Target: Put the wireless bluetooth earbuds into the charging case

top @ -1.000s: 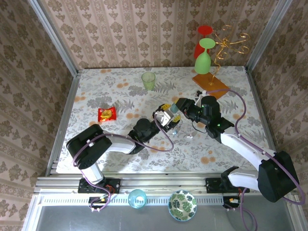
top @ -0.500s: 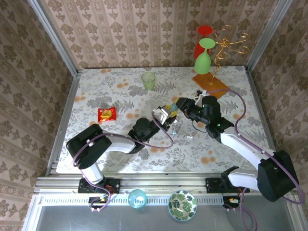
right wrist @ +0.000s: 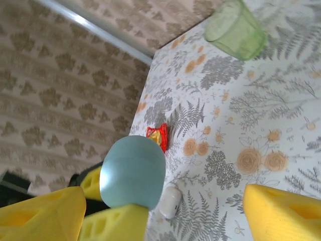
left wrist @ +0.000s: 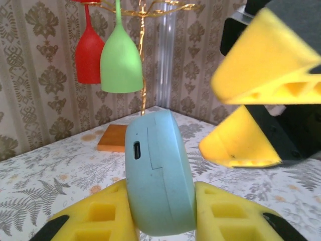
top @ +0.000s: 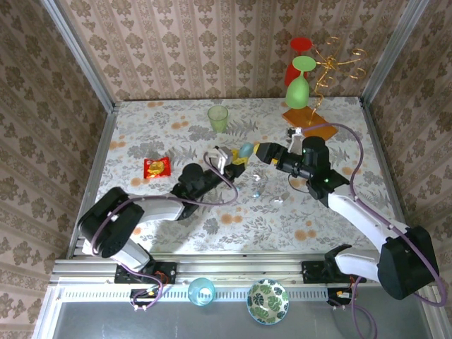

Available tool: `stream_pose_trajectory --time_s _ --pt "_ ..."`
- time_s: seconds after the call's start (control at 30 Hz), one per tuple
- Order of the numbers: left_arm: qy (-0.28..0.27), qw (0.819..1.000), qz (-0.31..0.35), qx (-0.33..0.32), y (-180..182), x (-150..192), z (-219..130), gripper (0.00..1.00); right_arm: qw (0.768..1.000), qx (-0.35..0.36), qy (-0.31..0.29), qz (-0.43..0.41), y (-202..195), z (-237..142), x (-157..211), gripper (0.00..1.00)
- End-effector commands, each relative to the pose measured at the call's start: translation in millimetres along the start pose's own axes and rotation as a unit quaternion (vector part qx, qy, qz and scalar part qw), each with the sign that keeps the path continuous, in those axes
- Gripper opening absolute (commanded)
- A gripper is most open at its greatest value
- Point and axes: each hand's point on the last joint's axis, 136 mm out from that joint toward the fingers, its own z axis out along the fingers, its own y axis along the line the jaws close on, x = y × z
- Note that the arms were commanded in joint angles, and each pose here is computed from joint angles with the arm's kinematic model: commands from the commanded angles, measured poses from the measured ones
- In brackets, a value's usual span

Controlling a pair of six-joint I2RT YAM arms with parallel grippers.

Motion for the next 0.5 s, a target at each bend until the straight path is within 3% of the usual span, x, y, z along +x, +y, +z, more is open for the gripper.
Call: stream_pose_trajectory --time_s 0.0,0.27,0.47 --pt "0.012 0.994 -0.047 0.100 -26.6 -2.9 -20.1 0.15 0.980 -0.092 0.064 -0.162 41.3 -11.5 10.6 0.83" --pt "0.025 0.982 -0.069 0.177 -44.2 -21.3 -52.6 0.14 0.940 -0.240 0.149 -0.190 78.0 -17.8 33.5 0.74" --pt "0.037 0.974 -0.084 0.205 -53.9 -29.7 -53.8 0.13 0.920 -0.286 0.184 -0.194 90.5 -21.5 49.2 0.69"
